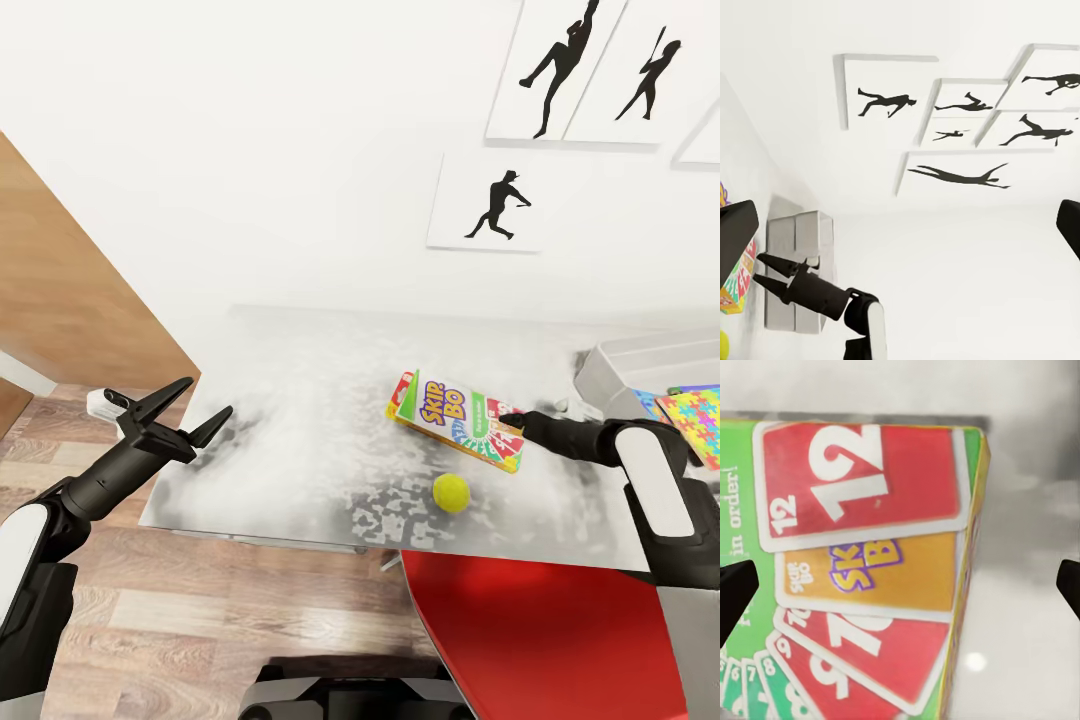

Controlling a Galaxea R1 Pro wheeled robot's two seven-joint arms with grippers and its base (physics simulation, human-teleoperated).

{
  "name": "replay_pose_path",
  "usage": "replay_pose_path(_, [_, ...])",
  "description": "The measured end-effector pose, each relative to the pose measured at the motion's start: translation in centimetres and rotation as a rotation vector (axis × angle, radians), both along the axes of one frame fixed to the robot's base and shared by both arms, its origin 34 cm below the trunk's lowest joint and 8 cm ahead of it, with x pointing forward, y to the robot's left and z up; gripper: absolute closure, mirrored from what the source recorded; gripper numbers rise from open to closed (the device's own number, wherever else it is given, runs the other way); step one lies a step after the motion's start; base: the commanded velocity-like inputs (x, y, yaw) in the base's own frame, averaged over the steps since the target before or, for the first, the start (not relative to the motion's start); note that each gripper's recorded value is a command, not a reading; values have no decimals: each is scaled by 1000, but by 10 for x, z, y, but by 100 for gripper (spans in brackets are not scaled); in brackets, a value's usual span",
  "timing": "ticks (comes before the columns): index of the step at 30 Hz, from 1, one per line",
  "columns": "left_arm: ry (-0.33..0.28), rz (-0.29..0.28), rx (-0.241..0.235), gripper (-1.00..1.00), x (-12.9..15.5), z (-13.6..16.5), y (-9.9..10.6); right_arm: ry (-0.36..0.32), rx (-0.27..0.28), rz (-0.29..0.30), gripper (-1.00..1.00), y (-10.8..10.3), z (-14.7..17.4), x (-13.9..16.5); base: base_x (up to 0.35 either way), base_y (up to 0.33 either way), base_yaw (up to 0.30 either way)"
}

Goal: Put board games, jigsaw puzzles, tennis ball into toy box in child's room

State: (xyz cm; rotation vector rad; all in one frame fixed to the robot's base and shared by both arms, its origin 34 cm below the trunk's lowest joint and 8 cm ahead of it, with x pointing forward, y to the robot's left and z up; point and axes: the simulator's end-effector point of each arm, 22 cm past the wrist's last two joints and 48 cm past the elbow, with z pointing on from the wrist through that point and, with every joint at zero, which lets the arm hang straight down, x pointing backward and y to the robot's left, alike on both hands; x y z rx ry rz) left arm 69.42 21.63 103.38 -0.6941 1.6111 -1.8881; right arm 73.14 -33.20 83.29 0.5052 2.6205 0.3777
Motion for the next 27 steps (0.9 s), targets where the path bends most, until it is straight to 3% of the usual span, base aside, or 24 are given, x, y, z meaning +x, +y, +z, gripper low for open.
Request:
replay_pose_path(8, [0, 0, 0, -100, 0, 0, 0, 34, 6, -6, -100, -1, -12, -7, 0, 0, 0])
replay_pose_path(27, [1, 0, 1, -100, 0, 0, 0, 42, 8, -10, -100, -1, -15, -9, 0, 0, 42])
